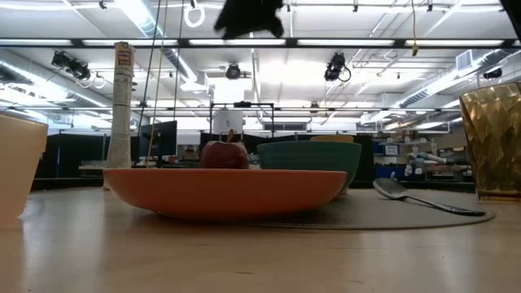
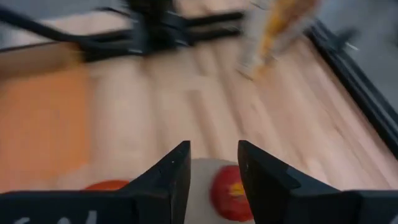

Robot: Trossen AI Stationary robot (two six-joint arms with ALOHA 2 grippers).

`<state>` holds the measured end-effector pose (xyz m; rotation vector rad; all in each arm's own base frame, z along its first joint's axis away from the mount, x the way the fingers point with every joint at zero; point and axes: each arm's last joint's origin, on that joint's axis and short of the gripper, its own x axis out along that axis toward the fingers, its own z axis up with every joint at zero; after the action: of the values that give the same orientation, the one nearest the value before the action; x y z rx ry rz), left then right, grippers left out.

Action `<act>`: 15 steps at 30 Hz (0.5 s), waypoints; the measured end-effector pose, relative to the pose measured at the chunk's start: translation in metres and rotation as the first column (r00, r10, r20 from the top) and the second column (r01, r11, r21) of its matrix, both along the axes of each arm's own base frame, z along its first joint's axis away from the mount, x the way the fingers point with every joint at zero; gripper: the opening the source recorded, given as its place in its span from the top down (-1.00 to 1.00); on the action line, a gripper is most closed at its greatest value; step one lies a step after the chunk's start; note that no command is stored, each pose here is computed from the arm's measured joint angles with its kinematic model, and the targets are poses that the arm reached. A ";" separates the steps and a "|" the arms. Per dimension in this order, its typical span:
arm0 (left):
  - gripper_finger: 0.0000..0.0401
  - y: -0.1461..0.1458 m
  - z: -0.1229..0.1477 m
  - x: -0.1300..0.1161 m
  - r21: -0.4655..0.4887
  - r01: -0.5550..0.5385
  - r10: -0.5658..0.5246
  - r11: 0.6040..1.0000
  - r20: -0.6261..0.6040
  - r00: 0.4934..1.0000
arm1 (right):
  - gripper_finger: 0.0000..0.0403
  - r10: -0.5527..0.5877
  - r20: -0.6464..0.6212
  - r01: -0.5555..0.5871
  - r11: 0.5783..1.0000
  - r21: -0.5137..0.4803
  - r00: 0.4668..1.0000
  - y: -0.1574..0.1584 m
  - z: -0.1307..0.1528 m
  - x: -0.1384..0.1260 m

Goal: Arrange a breakfast setting
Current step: Return to Home Position

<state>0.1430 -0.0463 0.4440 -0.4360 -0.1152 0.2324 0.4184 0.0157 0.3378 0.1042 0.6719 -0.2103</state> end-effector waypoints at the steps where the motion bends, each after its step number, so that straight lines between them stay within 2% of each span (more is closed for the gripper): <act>1: -0.90 0.000 0.000 0.000 0.000 0.000 0.000 1.000 0.000 1.000 | 0.31 0.045 0.017 -0.045 0.999 0.004 0.999 0.005 0.007 -0.004; 6: -0.90 0.000 -0.001 0.000 0.002 0.000 0.000 1.000 -0.012 1.000 | 0.42 0.195 0.082 -0.194 0.981 -0.021 0.977 0.029 0.031 -0.025; 9: -0.90 -0.001 -0.001 0.002 -0.059 0.004 -0.003 0.998 0.006 1.000 | 0.54 0.250 0.124 -0.247 0.968 -0.041 0.960 0.043 0.033 -0.037; 12: -0.90 -0.006 -0.004 0.012 -0.049 0.002 -0.003 0.999 -0.010 1.000 | 0.68 0.311 0.176 -0.310 0.950 -0.032 0.934 0.057 0.027 -0.052; 15: -0.90 -0.016 -0.011 0.034 -0.017 0.008 -0.008 1.000 -0.034 0.999 | 0.82 0.379 0.249 -0.387 0.922 -0.017 0.891 0.069 0.020 -0.073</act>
<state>0.1772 -0.0622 0.4334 -0.4494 -0.0781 0.2330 0.3458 0.0848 0.3577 0.0269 0.4334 0.1946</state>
